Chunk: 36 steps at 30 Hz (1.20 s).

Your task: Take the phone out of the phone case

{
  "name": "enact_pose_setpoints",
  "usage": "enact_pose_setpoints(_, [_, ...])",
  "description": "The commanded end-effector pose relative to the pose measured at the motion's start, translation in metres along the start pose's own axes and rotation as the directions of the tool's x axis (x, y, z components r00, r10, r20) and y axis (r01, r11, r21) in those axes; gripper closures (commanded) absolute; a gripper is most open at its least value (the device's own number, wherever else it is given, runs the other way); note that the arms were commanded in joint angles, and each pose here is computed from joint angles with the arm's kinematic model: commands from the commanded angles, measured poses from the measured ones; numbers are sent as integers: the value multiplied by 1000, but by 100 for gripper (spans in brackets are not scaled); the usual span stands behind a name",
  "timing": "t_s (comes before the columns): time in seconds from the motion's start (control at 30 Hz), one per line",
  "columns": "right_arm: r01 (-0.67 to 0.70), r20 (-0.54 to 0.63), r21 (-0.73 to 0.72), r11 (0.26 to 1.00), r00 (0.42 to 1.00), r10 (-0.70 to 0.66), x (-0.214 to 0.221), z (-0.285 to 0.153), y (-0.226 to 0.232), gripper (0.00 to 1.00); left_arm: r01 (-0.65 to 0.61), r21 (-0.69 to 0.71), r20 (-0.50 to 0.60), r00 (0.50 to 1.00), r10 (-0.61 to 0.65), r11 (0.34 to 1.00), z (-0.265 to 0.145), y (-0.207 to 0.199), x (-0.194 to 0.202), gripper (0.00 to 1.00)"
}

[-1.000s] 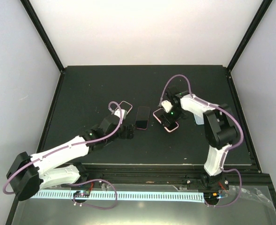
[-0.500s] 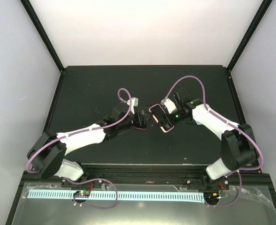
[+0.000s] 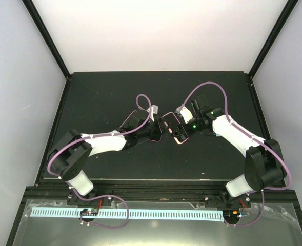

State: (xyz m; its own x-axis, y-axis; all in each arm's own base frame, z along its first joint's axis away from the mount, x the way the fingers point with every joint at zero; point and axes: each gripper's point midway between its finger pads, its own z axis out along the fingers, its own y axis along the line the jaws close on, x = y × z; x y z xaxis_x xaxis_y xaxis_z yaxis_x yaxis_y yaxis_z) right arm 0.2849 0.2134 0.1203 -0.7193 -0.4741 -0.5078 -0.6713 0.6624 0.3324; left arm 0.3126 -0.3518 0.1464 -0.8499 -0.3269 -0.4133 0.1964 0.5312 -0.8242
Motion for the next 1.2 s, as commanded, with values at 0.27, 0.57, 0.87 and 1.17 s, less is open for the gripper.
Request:
enact_pose_setpoints(0.27, [59,82,17,998,995,-60,-17,-12,2,43,6,98,-10,1000,-5,995,11,-26,-8,77])
enact_pose_setpoints(0.57, [125,71,-139,982,991,-116,-22,-30,37,5,-142,146,77,988,132,979,-31,-59,-23,98])
enact_pose_setpoints(0.87, [241,156,-158,958,964,-216,-16,-89,76,0,-410,138,120,911,396,902,-111,-82,-14,98])
enact_pose_setpoints(1.17, [502,363,-144,853,829,-426,19,-131,122,1,-731,276,237,681,693,624,-189,-125,14,99])
